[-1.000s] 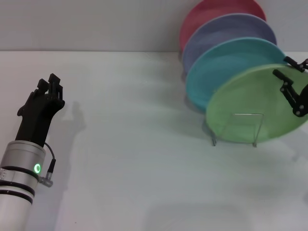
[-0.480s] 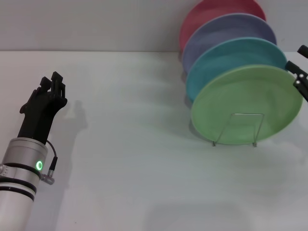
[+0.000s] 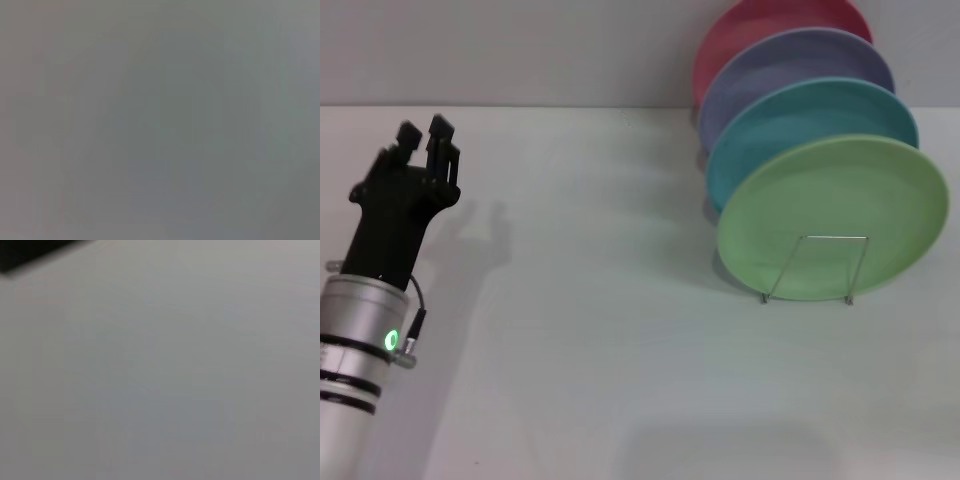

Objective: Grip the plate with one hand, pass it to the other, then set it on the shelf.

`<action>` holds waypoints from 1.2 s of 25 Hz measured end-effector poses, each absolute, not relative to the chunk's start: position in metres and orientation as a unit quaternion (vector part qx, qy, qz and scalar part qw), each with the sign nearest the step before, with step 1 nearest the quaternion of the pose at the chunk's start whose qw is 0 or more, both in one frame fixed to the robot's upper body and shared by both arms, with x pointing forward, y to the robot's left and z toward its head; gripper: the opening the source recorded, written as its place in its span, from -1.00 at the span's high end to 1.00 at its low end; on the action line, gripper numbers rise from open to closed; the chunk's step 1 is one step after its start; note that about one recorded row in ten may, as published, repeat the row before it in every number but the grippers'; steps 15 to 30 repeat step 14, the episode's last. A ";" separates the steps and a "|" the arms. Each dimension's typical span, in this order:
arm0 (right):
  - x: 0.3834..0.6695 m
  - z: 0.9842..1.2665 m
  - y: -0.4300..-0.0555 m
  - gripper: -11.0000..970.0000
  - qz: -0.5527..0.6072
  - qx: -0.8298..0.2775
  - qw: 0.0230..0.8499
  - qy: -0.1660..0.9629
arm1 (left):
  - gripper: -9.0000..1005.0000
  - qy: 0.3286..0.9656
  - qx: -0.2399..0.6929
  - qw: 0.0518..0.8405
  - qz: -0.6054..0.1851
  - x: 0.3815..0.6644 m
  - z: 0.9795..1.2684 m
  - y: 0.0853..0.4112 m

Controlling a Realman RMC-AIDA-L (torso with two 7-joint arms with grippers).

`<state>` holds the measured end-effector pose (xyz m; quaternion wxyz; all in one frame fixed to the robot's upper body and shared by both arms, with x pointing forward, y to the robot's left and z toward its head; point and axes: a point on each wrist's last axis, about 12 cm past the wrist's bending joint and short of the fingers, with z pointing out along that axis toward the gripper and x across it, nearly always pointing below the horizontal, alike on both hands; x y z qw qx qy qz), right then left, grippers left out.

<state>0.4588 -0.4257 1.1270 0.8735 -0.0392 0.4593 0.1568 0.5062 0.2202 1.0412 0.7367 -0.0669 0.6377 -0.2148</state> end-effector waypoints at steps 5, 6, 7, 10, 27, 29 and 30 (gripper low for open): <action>0.463 1.102 -0.446 0.07 0.094 0.102 0.858 0.494 | 0.11 0.615 -0.050 0.763 -0.194 0.509 1.047 0.233; 0.464 1.094 -0.448 0.03 0.059 0.140 0.855 0.495 | 0.06 0.611 -0.046 0.771 -0.175 0.511 1.047 0.244; 0.464 1.094 -0.448 -0.01 0.059 0.140 0.855 0.495 | 0.02 0.611 -0.046 0.771 -0.175 0.511 1.047 0.244; 0.467 1.084 -0.440 -0.12 0.016 0.183 0.852 0.490 | -0.12 0.606 -0.035 0.779 -0.159 0.513 1.048 0.252; 0.480 1.073 -0.421 -0.23 -0.016 0.198 0.842 0.502 | -0.30 0.600 0.001 0.792 -0.115 0.521 1.050 0.272; 0.480 1.073 -0.421 -0.23 -0.016 0.198 0.842 0.502 | -0.30 0.600 0.001 0.792 -0.115 0.521 1.050 0.272; 0.480 1.073 -0.421 -0.23 -0.016 0.198 0.842 0.502 | -0.30 0.600 0.001 0.792 -0.115 0.521 1.050 0.272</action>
